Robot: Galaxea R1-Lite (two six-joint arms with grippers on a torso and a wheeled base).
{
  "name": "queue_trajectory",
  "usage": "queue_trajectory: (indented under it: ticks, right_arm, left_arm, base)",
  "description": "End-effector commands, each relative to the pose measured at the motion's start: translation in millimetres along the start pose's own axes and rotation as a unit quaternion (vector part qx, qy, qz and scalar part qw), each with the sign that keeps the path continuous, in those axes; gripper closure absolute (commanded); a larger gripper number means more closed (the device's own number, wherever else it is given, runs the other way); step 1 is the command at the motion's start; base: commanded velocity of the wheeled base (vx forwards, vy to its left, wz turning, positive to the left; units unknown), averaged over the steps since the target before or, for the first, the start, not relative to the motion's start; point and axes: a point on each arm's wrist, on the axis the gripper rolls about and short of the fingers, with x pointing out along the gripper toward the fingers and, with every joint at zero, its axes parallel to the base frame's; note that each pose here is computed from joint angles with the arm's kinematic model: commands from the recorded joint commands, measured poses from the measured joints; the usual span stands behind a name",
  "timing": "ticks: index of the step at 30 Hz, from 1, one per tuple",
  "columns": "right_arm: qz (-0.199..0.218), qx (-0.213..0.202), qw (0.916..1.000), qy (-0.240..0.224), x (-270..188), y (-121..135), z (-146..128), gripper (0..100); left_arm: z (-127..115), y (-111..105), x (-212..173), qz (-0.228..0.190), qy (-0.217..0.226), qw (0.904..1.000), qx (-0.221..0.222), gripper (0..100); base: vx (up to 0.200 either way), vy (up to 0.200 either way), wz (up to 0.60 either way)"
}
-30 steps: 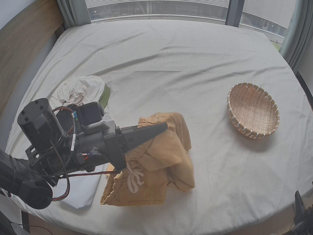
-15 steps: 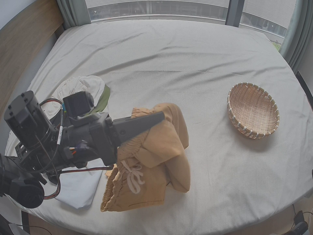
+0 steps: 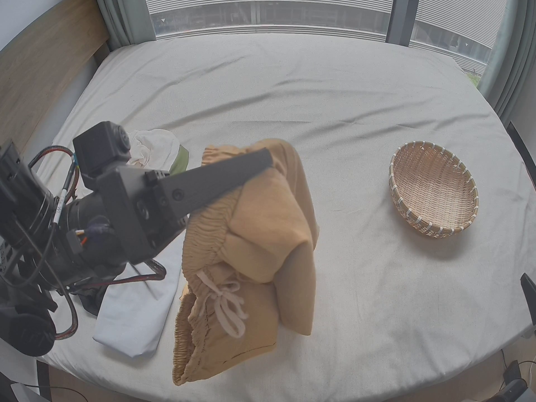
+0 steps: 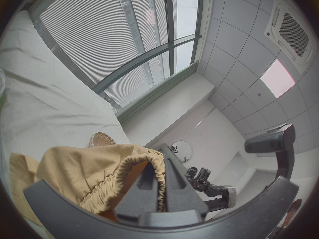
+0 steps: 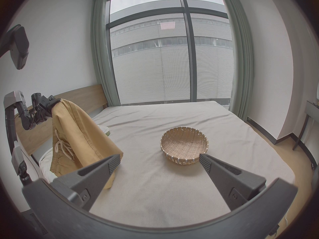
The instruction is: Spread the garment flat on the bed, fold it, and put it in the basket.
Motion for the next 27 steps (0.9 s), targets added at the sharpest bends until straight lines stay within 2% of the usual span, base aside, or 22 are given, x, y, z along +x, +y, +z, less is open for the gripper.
queue_trajectory:
  ticks: [1,3,6,7,8,9,10,11,12,13,14,15,21,27]
  right_arm:
    - [0.008,0.006,0.9998,0.016,9.3,-0.3,6.0,0]
    - [0.019,0.011,0.9996,0.019,14.2,0.2,13.0,0]
    - [0.067,0.034,0.9963,0.041,36.7,4.8,34.6,0]
    - [0.067,0.034,0.9963,0.041,36.7,4.8,34.6,0]
    - [0.099,0.075,0.9899,0.067,55.1,10.9,43.6,0]
    - [0.110,0.097,0.9860,0.079,62.6,13.9,46.9,0]
    - [0.121,0.118,0.9812,0.094,70.8,17.7,48.7,0]
    - [0.122,0.120,0.9803,0.097,72.0,18.3,48.5,0]
    - [0.144,0.153,0.9689,0.130,87.2,27.3,48.5,0]
    - [0.151,0.165,0.9640,0.144,93.4,31.3,47.9,0]
    - [0.152,0.168,0.9631,0.146,95.0,32.1,48.0,0]
    - [0.161,0.194,0.9516,0.176,116.9,43.2,40.7,0]
    - [0.167,0.217,0.9425,0.191,156.1,60.4,20.2,0]
    - [0.159,0.278,0.9191,0.230,184.6,76.5,-0.9,0]
  left_arm:
    - [-3.2,13.1,-3.9,0.028,0.007,0.9995,0.012,100]
    - [-3.0,14.9,-4.5,0.033,0.009,0.9992,0.021,100]
    - [-1.6,16.2,-4.5,0.037,0.009,0.9989,0.027,100]
    - [-1.6,16.2,-4.5,0.037,0.009,0.9989,0.027,100]
    - [0.1,18.6,-6.4,0.044,0.008,0.9984,0.034,100]
    - [0.5,19.7,-7.5,0.046,0.008,0.9982,0.036,100]
    - [1.3,20.8,-8.2,0.050,0.008,0.9980,0.039,100]
    - [1.1,21.2,-8.6,0.051,0.008,0.9979,0.039,100]
    - [1.4,23.4,-10.5,0.057,0.010,0.9975,0.042,100]
    - [1.3,24.4,-11.4,0.058,0.012,0.9974,0.042,100]
    - [1.1,25.1,-11.5,0.060,0.013,0.9973,0.042,100]
    - [0.2,29.6,-12.9,0.067,0.018,0.9965,0.047,100]
    - [-4.3,41.3,-12.0,0.080,0.030,0.9941,0.067,100]
    - [-2.6,46.4,-12.0,0.091,0.034,0.9927,0.072,100]
  base:
    - [0.000,0.000,0.00]
    - [0.000,0.000,0.00]
    - [0.000,0.000,0.00]
    - [0.000,0.000,0.00]
    - [0.000,0.000,0.00]
    - [0.000,0.000,0.00]
    - [0.000,0.000,0.00]
    - [0.000,0.000,0.00]
    - [0.000,0.000,0.00]
    - [0.000,0.000,0.00]
    - [0.000,0.000,0.00]
    - [0.000,0.000,0.00]
    - [0.000,0.000,0.00]
    - [0.000,0.000,0.00]
